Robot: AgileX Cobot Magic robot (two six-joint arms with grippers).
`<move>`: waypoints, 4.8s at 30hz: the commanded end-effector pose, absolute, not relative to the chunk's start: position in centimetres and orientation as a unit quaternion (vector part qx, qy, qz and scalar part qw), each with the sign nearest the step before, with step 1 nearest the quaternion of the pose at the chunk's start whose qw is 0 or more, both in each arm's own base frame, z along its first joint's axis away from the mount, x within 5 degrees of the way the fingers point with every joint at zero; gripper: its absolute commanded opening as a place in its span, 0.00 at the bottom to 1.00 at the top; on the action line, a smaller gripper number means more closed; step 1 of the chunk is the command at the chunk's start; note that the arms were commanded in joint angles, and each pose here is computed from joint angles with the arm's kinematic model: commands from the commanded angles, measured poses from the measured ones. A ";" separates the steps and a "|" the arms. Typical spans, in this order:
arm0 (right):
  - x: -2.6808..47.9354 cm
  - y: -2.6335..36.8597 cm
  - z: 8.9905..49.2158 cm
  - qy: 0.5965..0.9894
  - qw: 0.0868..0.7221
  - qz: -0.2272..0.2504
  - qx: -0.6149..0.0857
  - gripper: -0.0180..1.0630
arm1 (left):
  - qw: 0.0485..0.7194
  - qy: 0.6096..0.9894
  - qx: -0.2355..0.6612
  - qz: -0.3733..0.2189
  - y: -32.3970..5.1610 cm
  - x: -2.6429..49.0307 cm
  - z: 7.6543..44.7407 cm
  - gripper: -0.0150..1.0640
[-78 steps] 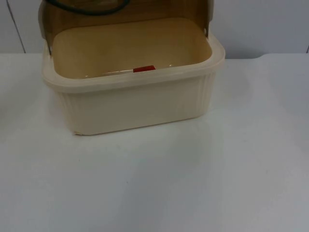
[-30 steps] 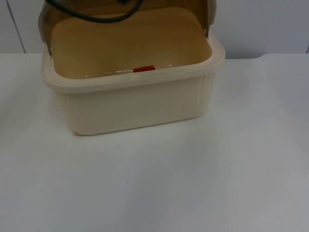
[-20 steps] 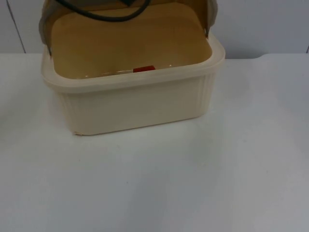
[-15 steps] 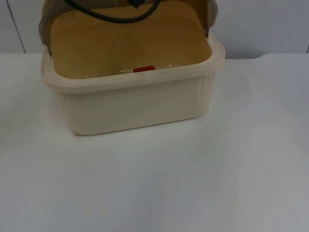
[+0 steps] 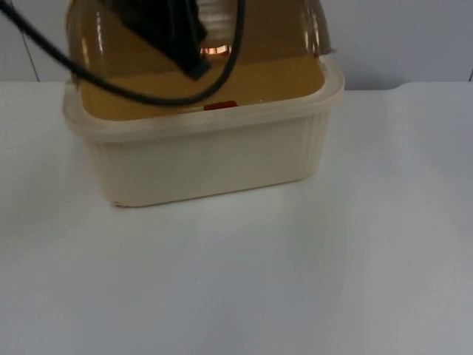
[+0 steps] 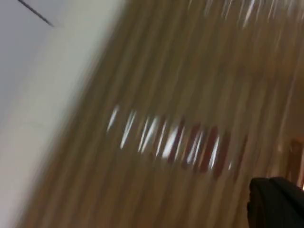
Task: Open the box lid with the left hand, place the block into the box with the right hand, then close the box lid with the left hand.
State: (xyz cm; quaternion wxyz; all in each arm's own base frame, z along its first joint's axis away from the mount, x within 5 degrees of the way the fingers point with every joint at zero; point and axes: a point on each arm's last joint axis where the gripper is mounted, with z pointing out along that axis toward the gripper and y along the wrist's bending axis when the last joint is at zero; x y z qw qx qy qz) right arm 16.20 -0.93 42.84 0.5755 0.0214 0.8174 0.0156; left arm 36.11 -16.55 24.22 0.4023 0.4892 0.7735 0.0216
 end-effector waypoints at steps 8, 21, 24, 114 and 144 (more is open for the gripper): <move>16.0 -0.8 42.9 0.814 0.580 0.021 0.020 0.99 | 0.402 0.800 0.445 -0.014 -15.6 32.8 23.7 0.01; 15.8 -0.7 43.0 0.812 0.583 0.028 0.022 0.99 | 0.459 0.837 0.247 -0.163 -14.2 28.0 29.5 0.01; 15.7 -0.6 43.0 0.812 0.583 0.031 0.022 0.99 | 0.441 0.857 0.213 -0.158 -12.5 27.1 27.9 0.01; 14.2 0.6 42.7 0.830 0.554 0.054 -0.011 0.99 | 0.602 0.792 0.040 -0.089 -1.5 11.5 39.9 0.99; -14.7 0.3 42.3 0.647 0.759 -0.032 -0.069 0.99 | 0.777 0.620 0.105 0.007 -1.1 -13.3 42.4 0.99</move>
